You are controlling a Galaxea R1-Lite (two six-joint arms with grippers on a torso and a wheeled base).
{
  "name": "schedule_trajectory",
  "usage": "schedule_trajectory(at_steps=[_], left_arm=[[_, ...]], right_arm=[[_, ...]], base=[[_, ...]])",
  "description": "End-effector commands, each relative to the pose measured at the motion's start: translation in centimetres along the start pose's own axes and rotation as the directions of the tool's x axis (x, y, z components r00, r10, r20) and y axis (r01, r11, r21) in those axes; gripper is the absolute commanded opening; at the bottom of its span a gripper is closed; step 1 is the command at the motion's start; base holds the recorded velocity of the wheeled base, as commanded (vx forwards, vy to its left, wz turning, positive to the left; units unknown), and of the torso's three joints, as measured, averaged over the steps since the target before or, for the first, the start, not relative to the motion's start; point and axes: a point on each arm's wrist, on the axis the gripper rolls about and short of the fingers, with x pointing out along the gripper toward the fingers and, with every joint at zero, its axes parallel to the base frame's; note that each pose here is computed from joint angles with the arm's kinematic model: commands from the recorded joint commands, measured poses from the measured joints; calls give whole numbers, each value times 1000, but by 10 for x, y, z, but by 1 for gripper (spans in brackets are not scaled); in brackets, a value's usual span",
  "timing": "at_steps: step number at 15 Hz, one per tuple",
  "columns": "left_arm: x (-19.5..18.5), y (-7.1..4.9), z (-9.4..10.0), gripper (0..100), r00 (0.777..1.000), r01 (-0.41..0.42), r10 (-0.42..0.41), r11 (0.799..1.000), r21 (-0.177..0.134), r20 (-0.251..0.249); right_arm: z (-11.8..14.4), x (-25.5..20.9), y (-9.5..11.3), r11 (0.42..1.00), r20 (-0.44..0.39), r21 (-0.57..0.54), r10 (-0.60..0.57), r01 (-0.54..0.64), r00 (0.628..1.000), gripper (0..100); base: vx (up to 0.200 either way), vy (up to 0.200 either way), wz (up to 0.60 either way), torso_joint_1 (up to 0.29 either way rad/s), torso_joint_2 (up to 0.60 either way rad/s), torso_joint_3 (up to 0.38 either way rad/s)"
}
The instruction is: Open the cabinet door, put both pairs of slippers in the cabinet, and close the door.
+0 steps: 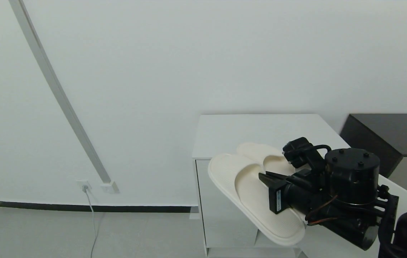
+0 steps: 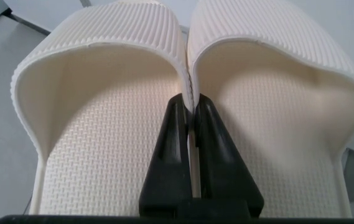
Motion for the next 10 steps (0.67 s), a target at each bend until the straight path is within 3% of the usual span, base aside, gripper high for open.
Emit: schedule_trajectory(at_steps=[1, 10], left_arm=[[0, 0, 0, 0, 1000, 0, 0, 1000, 0, 0], [0, 0, 0, 0, 1000, 0, 0, 1000, 0, -2]], right_arm=[[-1, 1, 0, 1000, -5, -1, 2, -2, 1000, 0], [-2, 1, 0, 1000, -6, -2, 1, -1, 1000, 0]], base=[[0, 0, 0, 0, 0, 0], [0, 0, 0, 0, 0, 0]])
